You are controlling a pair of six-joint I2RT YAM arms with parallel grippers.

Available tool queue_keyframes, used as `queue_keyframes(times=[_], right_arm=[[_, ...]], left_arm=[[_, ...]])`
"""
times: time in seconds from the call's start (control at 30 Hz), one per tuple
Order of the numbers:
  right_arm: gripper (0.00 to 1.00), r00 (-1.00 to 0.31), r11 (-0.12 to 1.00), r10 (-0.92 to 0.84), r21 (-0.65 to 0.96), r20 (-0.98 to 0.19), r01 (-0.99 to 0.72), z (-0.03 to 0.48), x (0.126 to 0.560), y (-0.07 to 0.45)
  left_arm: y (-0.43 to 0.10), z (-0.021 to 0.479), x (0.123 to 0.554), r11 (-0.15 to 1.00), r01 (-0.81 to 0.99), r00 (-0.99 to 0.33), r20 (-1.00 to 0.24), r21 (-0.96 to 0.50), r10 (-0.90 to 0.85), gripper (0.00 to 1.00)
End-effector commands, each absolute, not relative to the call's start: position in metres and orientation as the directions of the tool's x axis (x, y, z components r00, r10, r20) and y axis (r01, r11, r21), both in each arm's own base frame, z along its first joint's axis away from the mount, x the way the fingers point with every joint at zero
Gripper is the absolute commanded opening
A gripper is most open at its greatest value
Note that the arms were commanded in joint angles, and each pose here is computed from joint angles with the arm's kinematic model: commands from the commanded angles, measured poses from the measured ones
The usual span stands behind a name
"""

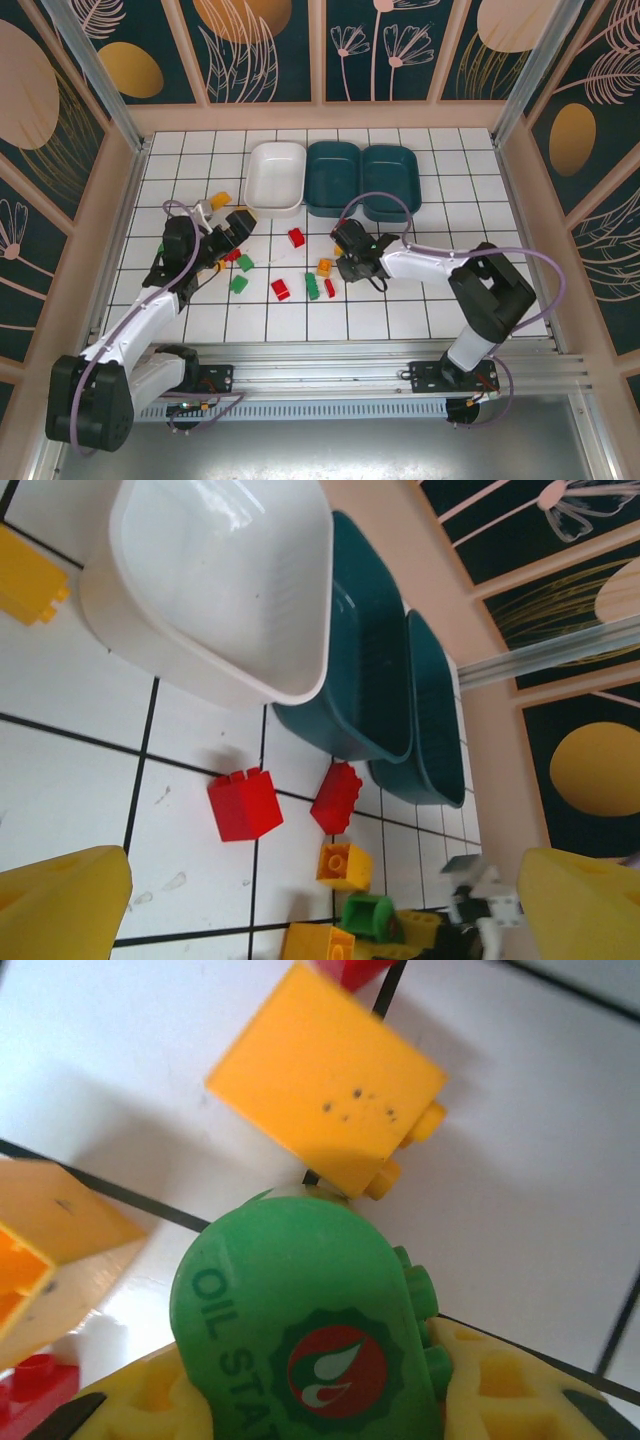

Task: Sort the legos into containers by color

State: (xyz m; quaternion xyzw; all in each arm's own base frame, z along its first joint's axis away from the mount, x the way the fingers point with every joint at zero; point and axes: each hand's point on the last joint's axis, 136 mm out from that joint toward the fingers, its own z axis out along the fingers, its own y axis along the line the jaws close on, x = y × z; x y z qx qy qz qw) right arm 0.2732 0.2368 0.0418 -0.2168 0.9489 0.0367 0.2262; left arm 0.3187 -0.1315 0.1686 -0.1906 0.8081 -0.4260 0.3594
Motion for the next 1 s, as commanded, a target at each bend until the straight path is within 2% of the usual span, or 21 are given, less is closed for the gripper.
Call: queue_keyframes(times=[0.0,0.13,0.27,0.4,0.63,0.7,0.8,0.87,0.97], right_arm=[[0.11,-0.769,0.932,-0.316,-0.032,-0.556,-0.36,0.081,0.297,0.237],[0.11,-0.742,0.961,-0.228,-0.024,-0.63,-0.274,0.115,0.333,0.223],[0.11,-0.696,0.991,-0.069,0.032,-0.715,-0.132,0.148,0.389,0.186],[0.11,-0.71,0.997,0.0,0.058,-0.705,-0.058,0.142,0.442,0.154],[0.13,-0.759,0.996,0.039,0.087,-0.649,-0.023,0.116,0.502,0.135],[0.19,-0.767,0.996,0.047,0.092,-0.64,-0.015,0.113,0.512,0.132],[0.45,-0.762,0.997,0.05,0.078,-0.646,0.0,0.118,0.52,0.129],[0.52,-0.747,0.997,0.055,0.072,-0.662,0.01,0.128,0.521,0.126],[0.57,-0.715,0.998,0.06,0.067,-0.696,0.018,0.151,0.521,0.124]], left_arm=[[-0.138,0.162,0.315,0.564,-0.017,-0.713,-0.386,-0.826,-0.586,0.98],[-0.14,0.15,0.312,0.558,-0.046,-0.734,-0.351,-0.828,-0.581,0.98],[-0.14,0.147,0.312,0.543,-0.058,-0.732,-0.335,-0.837,-0.594,0.99],[-0.143,0.152,0.313,0.532,-0.049,-0.738,-0.328,-0.845,-0.59,0.99],[-0.154,0.163,0.315,0.508,-0.006,-0.756,-0.328,-0.861,-0.566,0.98],[-0.159,0.163,0.314,0.504,0.006,-0.766,-0.329,-0.863,-0.553,0.98],[-0.163,0.162,0.315,0.505,0.01,-0.776,-0.325,-0.863,-0.54,0.98],[-0.165,0.161,0.315,0.506,0.015,-0.781,-0.326,-0.862,-0.532,0.99],[-0.167,0.164,0.318,0.507,0.024,-0.781,-0.333,-0.861,-0.528,0.99]])
